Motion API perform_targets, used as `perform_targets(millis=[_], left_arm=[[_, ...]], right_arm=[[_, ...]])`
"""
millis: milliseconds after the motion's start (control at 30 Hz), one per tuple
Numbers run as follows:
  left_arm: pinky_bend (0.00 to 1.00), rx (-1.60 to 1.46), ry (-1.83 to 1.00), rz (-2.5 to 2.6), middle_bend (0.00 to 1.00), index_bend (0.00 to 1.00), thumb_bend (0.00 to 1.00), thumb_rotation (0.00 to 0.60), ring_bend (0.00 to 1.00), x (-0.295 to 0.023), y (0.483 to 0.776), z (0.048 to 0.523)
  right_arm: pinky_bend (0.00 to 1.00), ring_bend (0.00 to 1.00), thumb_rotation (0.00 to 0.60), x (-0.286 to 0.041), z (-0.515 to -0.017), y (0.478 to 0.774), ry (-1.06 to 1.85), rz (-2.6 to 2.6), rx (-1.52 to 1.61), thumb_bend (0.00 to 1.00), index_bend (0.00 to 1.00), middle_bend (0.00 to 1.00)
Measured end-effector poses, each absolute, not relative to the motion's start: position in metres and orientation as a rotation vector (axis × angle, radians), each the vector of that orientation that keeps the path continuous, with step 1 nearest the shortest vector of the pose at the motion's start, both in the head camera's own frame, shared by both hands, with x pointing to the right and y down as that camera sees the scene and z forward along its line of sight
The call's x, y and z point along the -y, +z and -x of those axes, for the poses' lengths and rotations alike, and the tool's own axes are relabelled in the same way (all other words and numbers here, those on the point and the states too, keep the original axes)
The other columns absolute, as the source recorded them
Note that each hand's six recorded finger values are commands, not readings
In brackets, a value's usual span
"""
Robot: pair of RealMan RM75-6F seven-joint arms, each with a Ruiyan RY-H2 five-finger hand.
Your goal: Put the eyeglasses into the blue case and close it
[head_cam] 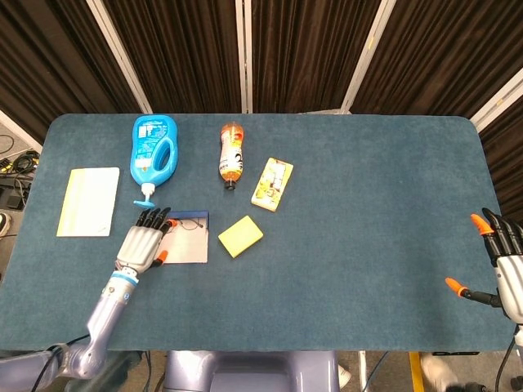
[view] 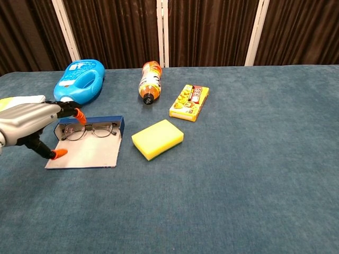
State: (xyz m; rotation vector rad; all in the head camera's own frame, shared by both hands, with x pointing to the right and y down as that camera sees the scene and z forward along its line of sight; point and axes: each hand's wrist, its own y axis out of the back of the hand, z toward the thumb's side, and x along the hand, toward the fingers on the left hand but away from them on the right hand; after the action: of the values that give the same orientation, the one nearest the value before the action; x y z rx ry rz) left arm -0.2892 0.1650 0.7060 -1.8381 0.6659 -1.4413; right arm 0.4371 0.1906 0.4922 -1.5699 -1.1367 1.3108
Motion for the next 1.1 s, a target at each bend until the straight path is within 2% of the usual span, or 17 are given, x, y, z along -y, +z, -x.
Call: perform_targets(millis=[67, 300, 1100], left_arm=[[0.0, -0.666, -1.437, 1.861, 0.0, 0.22, 0.17, 0.6, 0.0, -0.172, 0.702, 0.291], [0.0, -0.676, -1.436, 1.927, 0.0, 0.24, 0.17, 0.6, 0.0, -0.185, 0.705, 0.283], [0.0, -0.694, -1.476, 1.885, 0.0, 0.24, 0.21, 0.6, 0.0, -0.171, 0.733, 0.274]], right_arm=[[0.0, 0.0, 0.6, -0.191, -0.437, 0.492, 1.308, 1.571, 1.138, 0.0, 0.0, 0.0], [0.0, 0.0, 0.6, -0.192, -0.436, 0.49, 1.302, 1.575, 1.139, 0.0, 0.0, 0.0], [0.0, 0.0, 0.6, -0.19, -0.44, 0.493, 1.319, 1.568, 1.14, 0.0, 0.0, 0.0]])
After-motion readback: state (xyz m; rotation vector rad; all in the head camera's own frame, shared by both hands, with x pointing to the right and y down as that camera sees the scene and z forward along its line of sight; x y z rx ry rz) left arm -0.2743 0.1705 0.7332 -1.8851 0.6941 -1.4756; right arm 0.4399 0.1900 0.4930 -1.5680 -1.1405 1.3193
